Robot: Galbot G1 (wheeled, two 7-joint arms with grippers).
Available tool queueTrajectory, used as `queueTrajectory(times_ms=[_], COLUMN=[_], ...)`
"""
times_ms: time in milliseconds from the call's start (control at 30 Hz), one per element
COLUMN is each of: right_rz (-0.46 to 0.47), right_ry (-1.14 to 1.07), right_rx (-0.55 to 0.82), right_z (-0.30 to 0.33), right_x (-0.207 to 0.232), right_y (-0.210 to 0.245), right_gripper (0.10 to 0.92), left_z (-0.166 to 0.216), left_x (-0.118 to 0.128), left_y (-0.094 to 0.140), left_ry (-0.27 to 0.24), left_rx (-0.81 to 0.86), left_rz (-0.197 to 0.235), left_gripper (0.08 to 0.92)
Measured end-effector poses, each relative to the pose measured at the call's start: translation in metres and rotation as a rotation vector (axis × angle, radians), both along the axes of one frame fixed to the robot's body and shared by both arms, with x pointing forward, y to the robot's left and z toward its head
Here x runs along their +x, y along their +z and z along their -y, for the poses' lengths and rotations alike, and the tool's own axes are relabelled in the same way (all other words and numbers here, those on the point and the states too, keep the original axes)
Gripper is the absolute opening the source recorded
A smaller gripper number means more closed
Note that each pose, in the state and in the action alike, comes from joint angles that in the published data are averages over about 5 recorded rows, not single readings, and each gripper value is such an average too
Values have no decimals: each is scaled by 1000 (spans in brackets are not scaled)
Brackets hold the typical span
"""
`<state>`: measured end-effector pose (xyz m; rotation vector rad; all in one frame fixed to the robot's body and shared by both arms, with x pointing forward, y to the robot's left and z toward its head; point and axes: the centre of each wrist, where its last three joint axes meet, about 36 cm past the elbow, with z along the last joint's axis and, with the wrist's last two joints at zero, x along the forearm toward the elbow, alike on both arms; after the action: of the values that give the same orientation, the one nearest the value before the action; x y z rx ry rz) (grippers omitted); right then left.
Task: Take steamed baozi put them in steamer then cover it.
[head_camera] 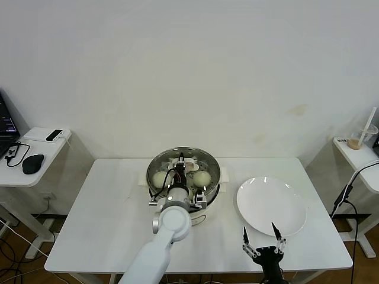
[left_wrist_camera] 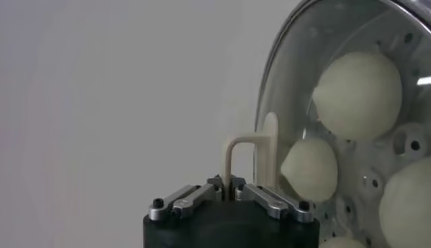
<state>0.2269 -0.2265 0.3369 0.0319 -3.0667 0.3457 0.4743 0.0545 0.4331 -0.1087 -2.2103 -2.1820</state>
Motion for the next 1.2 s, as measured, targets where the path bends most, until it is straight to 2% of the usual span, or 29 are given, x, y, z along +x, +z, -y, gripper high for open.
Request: queueTrajectory(times_ms=[67, 167, 467, 833, 933, 1033, 1200], right_rz=[0, -1, -5, -12, -14, -16, -16], right_ry=[2, 4, 9, 9, 11, 10, 10], right_rx=[0, 0, -4, -8, -10, -11, -14], right_z=[0, -1, -2, 0, 1, 4, 13], right_x=[0, -1, -1, -2, -3, -3, -6], right_y=[0, -1, -3, -7, -8, -10, -12], right_gripper=[823, 823, 823, 823, 823, 823, 823], left_z=[0, 1, -1, -20, -30, -40, -58], left_x=[0, -2, -17, -55, -67, -80, -104], left_y=[0, 0, 4, 15, 18, 22, 26], left_ry=[0, -2, -27, -72, -86, -104, -155], left_rx=[-6, -15, -34, -86, -110, -151, -309], left_rz=[-1, 1, 19, 52, 60, 70, 69], left_gripper=[142, 200, 459, 773, 814, 821, 823])
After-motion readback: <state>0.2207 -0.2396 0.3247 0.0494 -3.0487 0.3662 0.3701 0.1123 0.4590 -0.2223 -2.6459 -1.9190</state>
